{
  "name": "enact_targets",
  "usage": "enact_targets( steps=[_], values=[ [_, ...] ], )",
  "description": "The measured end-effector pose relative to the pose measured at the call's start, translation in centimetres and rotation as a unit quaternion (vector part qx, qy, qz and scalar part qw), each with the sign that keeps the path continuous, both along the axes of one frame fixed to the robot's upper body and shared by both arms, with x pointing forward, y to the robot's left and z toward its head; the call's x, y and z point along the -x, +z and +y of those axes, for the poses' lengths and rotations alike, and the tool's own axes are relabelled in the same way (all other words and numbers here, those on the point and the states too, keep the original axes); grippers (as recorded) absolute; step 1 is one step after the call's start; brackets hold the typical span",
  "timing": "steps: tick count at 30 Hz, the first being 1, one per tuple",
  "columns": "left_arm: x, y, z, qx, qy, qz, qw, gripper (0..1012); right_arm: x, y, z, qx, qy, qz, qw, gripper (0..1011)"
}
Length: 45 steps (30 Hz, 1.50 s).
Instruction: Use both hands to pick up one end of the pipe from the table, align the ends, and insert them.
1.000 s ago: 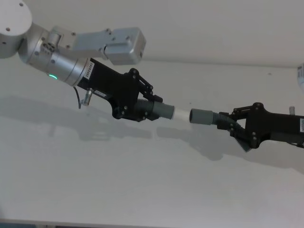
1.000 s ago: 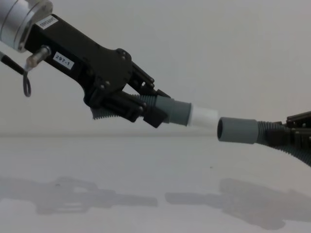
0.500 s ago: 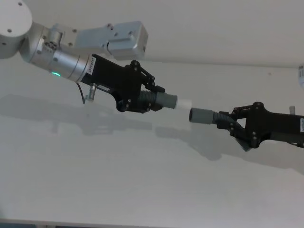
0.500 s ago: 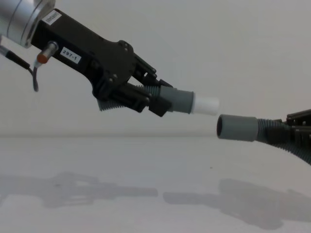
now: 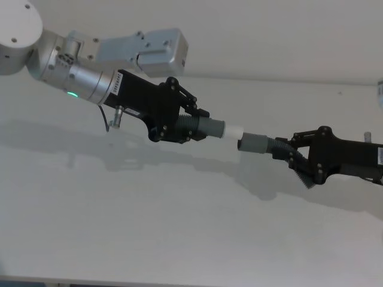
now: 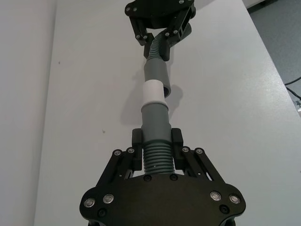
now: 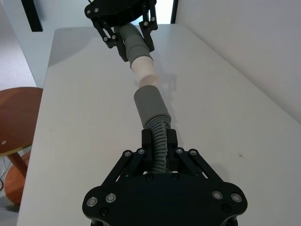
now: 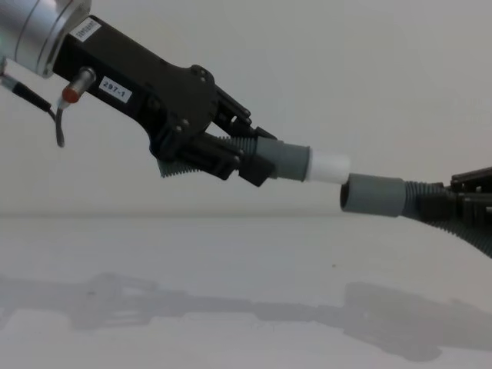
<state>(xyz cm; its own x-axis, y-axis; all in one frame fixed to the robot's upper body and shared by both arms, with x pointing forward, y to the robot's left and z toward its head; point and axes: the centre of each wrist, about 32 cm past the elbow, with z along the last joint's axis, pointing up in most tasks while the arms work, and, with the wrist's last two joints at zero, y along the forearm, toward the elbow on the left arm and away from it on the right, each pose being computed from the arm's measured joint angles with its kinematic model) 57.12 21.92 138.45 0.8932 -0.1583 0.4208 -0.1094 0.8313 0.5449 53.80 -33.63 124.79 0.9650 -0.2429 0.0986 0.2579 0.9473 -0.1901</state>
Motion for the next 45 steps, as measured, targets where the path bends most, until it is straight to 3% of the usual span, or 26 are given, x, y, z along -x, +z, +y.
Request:
enact_targets(
  steps=[22,45],
  values=[
    [0.62,0.37,0.49,0.004,0.011,-0.013,0.9998,348,-0.18,0.13,0.22,-0.004,0.0,-0.004,1.0,175],
    [0.64,0.34,0.6,-0.002,0.012,-0.009,0.9999,348,-0.35,0.22,0.29,-0.01,0.0,-0.004,0.9999,175]
  ],
)
